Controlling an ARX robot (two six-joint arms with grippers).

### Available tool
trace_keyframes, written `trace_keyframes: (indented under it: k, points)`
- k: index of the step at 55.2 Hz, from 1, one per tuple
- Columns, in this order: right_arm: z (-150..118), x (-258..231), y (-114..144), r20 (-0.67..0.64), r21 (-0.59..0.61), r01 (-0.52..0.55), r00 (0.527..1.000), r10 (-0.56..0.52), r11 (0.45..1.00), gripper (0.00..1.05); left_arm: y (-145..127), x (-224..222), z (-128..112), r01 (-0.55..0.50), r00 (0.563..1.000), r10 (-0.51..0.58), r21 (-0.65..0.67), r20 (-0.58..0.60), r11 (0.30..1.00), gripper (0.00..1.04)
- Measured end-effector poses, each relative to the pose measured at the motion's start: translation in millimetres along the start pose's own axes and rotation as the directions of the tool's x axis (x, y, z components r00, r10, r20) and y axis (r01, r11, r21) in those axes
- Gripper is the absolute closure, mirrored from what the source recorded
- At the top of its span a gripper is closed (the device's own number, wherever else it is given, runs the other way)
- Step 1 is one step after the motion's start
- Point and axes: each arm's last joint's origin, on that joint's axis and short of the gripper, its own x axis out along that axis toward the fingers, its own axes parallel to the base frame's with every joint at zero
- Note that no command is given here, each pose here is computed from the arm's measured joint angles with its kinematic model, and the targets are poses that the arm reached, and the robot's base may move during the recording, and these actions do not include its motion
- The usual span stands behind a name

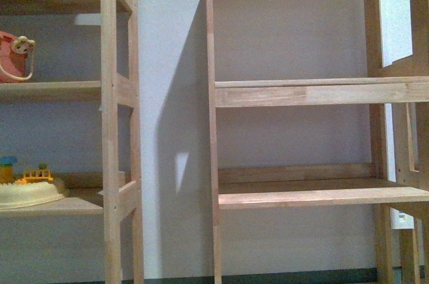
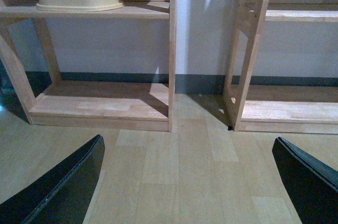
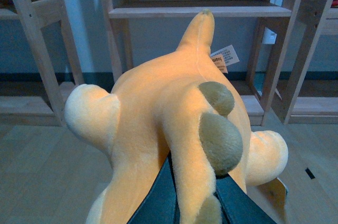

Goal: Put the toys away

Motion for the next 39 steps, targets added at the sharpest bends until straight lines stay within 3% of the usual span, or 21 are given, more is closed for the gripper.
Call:
trace_keyframes:
  k: [39]
  points:
    - [0.0, 0.0, 0.0, 0.000, 0.000, -0.001, 1.000, 0.001, 1.000, 0.98, 0.0, 0.0, 0.0, 0.000, 1.000, 0.000, 0.000, 0.000, 1.000, 0.06]
